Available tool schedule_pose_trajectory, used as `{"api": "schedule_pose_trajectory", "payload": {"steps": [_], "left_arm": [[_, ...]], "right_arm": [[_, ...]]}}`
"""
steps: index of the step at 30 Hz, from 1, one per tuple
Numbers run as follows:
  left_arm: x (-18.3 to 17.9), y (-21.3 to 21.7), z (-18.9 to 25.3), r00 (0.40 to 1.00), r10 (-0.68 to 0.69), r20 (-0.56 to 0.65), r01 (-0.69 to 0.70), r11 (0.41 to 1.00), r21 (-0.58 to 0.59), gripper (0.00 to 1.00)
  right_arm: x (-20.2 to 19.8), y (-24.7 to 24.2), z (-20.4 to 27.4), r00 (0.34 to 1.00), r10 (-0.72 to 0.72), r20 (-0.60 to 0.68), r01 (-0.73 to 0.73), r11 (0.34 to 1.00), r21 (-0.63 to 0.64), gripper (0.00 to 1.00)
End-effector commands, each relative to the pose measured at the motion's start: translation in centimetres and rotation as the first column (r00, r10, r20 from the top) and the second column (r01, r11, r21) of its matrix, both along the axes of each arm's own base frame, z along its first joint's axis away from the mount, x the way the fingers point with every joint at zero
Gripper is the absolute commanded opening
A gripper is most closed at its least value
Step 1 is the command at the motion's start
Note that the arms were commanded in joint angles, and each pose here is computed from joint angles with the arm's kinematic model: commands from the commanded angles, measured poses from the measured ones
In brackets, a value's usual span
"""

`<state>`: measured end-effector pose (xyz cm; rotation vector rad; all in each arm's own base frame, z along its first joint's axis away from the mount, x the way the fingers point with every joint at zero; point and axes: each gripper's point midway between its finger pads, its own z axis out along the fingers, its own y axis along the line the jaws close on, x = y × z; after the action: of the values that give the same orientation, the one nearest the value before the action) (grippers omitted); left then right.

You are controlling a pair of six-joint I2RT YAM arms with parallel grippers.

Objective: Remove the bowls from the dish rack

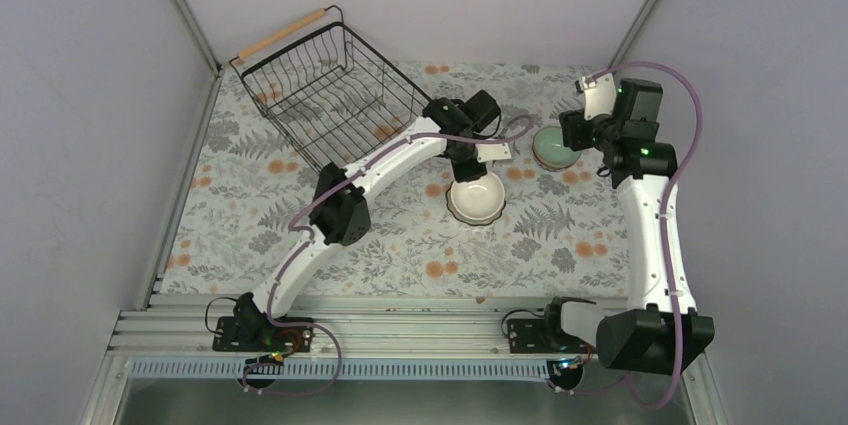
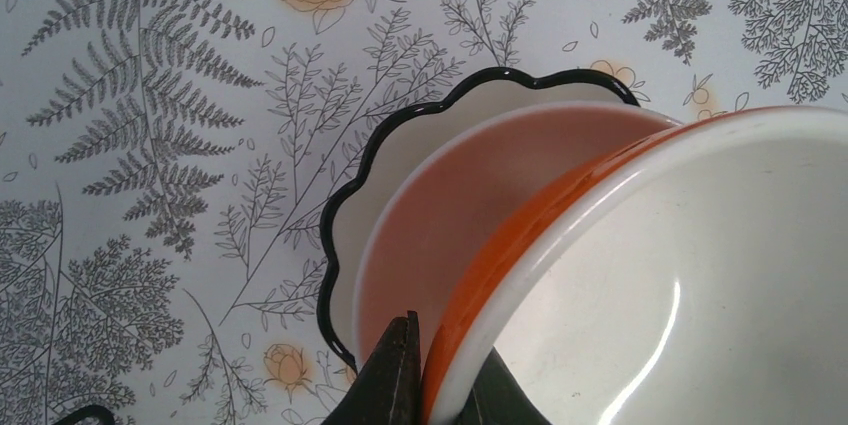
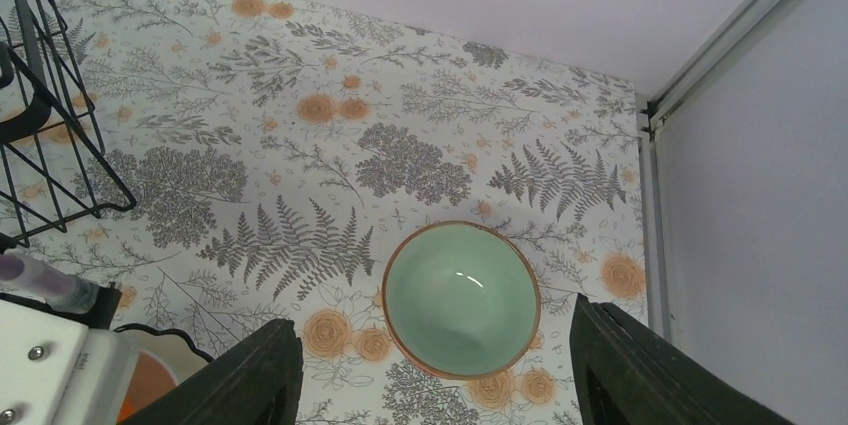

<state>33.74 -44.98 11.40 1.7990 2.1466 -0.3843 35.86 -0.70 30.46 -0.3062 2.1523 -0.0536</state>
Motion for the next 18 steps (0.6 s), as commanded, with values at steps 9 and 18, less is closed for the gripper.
{"api": "schedule_pose_trajectory", "payload": {"steps": [9, 18], "left_arm": [[-0.3, -0.3, -3.2, 0.999, -0.043, -0.002, 0.043, 0.997, 0.066, 0.18], [0.2, 0.0, -1.0, 0.997, -0.046, 0.06, 0.042, 0.997, 0.065, 0.34]], "right_arm": [[-0.8, -0.2, 0.5, 1.0, 0.003, 0.023, -0.003, 1.0, -0.022, 0.65], [-0.8, 0.0, -0.1, 1.0, 0.01, 0.012, -0.01, 1.0, -0.015, 0.65]]}}
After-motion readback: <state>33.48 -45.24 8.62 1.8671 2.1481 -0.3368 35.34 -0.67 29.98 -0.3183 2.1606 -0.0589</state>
